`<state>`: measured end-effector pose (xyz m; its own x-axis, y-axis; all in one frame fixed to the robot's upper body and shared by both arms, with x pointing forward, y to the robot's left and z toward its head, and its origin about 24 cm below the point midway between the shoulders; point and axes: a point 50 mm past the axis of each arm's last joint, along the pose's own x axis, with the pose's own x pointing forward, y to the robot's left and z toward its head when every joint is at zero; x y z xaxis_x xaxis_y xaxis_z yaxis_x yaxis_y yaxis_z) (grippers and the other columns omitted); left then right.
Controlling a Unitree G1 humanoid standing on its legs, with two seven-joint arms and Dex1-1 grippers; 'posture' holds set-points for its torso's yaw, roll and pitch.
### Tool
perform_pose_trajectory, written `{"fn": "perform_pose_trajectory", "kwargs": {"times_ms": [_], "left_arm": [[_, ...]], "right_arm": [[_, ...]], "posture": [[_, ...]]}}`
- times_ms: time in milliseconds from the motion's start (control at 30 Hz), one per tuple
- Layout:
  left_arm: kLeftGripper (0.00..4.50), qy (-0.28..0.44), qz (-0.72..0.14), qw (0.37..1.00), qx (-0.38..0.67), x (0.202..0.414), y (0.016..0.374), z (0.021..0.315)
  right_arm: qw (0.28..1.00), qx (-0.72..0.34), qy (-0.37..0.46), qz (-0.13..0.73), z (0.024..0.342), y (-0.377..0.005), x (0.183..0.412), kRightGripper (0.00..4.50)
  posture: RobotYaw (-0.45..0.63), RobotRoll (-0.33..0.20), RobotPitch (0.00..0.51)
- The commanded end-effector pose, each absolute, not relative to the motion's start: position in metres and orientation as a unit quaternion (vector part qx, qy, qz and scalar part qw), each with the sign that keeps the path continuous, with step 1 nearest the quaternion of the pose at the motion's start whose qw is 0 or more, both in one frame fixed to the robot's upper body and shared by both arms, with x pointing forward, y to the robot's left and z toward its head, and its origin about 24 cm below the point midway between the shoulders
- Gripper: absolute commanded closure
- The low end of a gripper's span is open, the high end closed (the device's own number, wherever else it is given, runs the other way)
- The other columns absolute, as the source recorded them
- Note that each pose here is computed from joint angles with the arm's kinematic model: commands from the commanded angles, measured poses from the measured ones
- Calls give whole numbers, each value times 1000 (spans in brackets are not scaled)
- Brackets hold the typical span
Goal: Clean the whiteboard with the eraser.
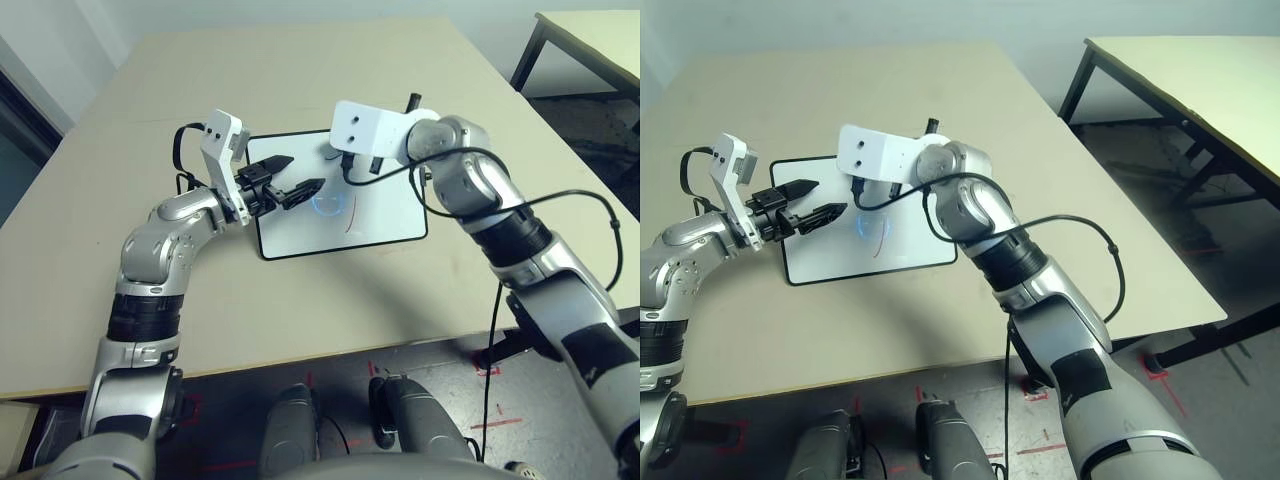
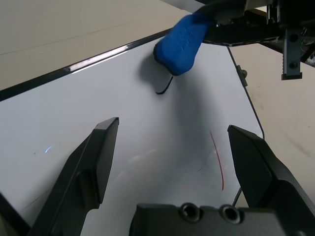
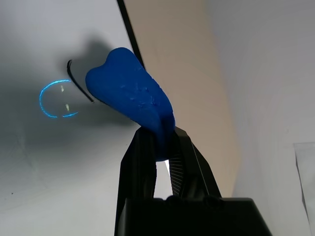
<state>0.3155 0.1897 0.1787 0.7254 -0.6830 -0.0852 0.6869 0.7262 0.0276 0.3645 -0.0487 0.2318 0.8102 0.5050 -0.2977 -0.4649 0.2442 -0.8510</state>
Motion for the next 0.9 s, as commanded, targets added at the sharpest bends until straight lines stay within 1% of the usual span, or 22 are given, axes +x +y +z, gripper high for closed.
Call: {"fn": "perform_pose_trajectory", "kwargs": {"times_ms": [33, 133, 200, 267, 400, 500, 633, 733, 900], "left_arm": [[0, 38, -366, 929, 30, 313, 192, 177], [0, 38, -364, 930, 30, 313, 192, 177], [0, 37, -364, 930, 29, 314, 192, 177], [0, 37, -364, 930, 29, 314, 192, 177], [0, 36, -365, 930, 27, 315, 191, 177], [0, 35, -365, 930, 27, 315, 190, 177], [0, 36, -365, 930, 26, 313, 190, 176], [0, 37, -364, 930, 25, 311, 190, 176], [0, 38, -361, 931, 25, 309, 192, 175]], "right_arm": [[763, -548, 8, 341, 211, -55, 353, 4152], [740, -563, 37, 366, 193, -66, 336, 4152], [732, -566, 48, 375, 188, -71, 328, 4152], [730, -568, 54, 377, 186, -73, 325, 4153], [749, -559, 42, 353, 196, -68, 339, 4153], [769, -554, 14, 319, 215, -59, 360, 4154], [775, -556, -9, 302, 228, -50, 375, 4164], [768, -564, -15, 304, 229, -47, 377, 4164], [738, -588, 13, 332, 210, -57, 366, 4164]], "posture": [[-37, 0, 107], [-42, 0, 106], [-46, 0, 107], [-50, 0, 106], [-51, 0, 109], [-45, 0, 112], [-39, 0, 116], [-33, 0, 119], [-36, 0, 120]]}}
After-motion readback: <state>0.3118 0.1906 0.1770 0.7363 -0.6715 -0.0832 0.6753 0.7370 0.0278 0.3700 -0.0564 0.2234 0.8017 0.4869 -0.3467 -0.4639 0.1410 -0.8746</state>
